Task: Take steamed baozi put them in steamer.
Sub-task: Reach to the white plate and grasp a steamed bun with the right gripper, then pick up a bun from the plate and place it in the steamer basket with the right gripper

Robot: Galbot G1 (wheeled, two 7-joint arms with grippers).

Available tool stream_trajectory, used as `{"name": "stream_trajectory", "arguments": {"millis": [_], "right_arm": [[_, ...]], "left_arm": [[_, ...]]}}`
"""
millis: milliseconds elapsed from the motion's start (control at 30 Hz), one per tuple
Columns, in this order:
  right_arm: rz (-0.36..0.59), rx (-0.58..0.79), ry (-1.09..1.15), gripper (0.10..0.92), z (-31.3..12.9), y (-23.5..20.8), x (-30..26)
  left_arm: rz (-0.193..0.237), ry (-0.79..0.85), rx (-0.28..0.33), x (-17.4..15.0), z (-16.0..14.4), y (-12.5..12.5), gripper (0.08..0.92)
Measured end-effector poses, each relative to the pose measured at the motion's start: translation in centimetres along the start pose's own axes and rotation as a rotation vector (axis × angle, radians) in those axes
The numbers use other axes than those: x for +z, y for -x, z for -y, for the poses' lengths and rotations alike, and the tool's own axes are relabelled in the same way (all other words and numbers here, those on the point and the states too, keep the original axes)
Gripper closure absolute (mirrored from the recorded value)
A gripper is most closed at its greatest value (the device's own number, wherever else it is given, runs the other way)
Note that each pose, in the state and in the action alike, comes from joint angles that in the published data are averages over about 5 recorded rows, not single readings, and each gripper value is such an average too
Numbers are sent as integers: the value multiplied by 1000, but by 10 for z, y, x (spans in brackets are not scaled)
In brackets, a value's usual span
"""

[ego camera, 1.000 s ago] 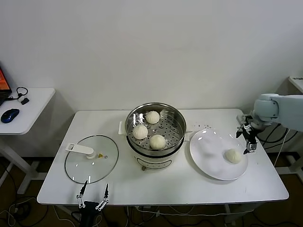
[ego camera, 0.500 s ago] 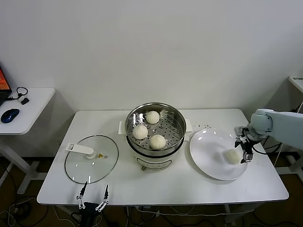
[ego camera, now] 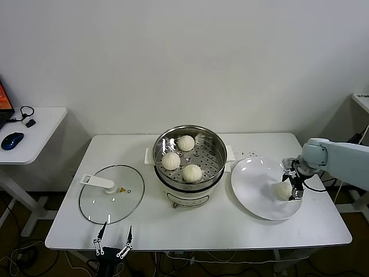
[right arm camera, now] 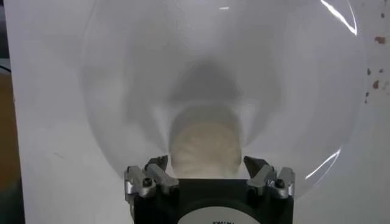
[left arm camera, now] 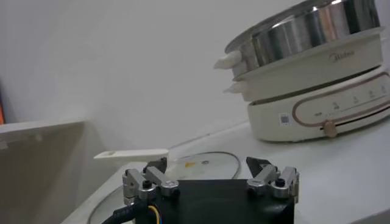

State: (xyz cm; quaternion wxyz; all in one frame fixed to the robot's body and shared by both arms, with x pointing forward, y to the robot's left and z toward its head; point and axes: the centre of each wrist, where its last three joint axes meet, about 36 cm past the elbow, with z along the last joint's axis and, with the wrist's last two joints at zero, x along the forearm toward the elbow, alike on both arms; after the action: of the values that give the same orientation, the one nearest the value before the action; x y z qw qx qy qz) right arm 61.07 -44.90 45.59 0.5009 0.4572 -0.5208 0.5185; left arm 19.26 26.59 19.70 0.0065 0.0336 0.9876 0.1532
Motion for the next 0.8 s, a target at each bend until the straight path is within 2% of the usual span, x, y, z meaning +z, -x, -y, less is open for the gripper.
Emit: {"name": "stream_trajectory", "arguments": {"millis": [167,500,800], "right_arm": [[6,0,-1,212,-2,0,0],[14,3,-19,408,-1,-8,-7],[30,12,-46,437,8,-38,-23]], "left_arm": [[5,2,-2,-1,-1,1,177],[12,3,-3,-2,-1,1,177],[16,1,-6,-3,-2,3,177]]}}
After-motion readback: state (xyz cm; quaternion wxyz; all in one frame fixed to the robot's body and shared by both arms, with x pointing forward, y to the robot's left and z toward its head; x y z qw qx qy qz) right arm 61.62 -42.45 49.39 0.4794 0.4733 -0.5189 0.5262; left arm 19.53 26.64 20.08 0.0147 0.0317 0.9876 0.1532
